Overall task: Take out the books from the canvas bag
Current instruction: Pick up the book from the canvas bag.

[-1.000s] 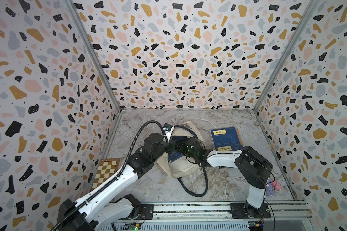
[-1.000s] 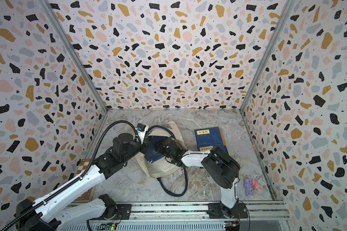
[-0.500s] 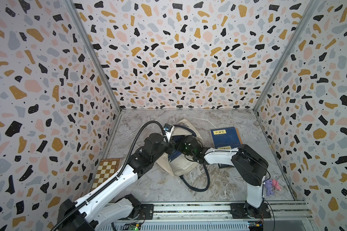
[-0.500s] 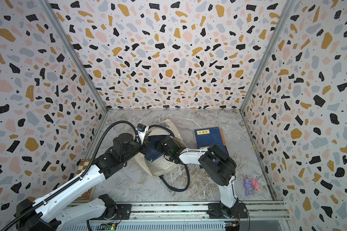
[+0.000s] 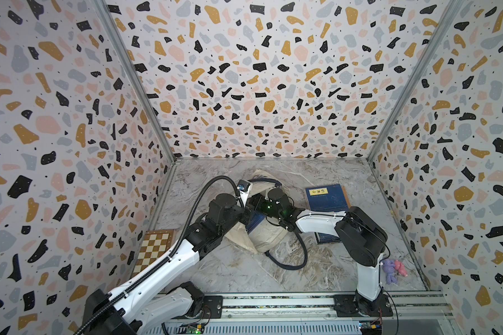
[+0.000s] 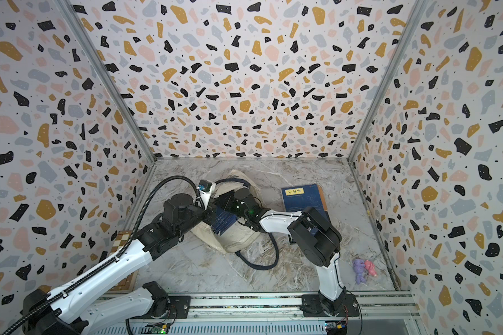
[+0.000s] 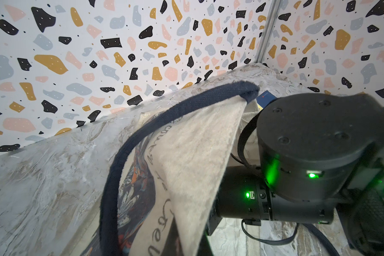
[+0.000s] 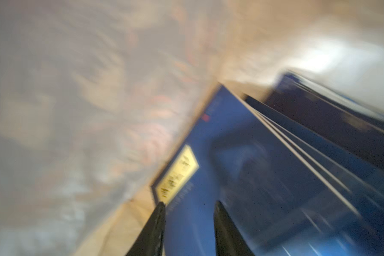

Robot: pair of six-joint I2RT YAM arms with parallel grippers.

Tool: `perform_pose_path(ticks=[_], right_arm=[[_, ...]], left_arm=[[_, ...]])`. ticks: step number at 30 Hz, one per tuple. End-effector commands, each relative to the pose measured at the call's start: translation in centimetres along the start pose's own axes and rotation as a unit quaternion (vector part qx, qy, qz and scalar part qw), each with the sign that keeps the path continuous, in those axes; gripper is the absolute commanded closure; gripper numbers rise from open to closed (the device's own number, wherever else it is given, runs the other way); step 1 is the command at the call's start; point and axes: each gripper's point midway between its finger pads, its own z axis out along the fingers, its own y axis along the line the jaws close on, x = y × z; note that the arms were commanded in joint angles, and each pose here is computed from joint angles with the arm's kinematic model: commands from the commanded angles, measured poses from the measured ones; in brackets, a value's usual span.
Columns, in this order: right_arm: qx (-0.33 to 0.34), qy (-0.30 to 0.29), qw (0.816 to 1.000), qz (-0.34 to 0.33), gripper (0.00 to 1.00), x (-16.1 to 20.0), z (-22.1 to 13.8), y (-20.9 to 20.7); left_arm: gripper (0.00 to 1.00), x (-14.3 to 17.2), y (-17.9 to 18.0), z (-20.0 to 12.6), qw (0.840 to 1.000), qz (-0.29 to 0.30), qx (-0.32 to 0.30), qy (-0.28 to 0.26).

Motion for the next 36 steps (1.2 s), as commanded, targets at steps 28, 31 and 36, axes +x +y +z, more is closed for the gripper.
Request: perform_pose_path(ticks=[28,31,36], right_arm=[[0.093,0.013,0.995,0.037,0.41,2.9,-2.2,-4.7],[0.087,0.008,0.996,0.030,0.41,2.5,-1.4,-4.3],[0.072,0.009,0.997,0.029,0.46,2.0,0.0,-3.9]], left_arm=[[1.00,-4.8,-1.7,-1.4,0.995,0.013,0.040,-0.087],[1.00,-4.7,-1.9,-1.3,0.995,0.013,0.046,-0.084],[1.00,-4.8,-2.4,-1.5,0.994,0.019,0.057,-0.089]])
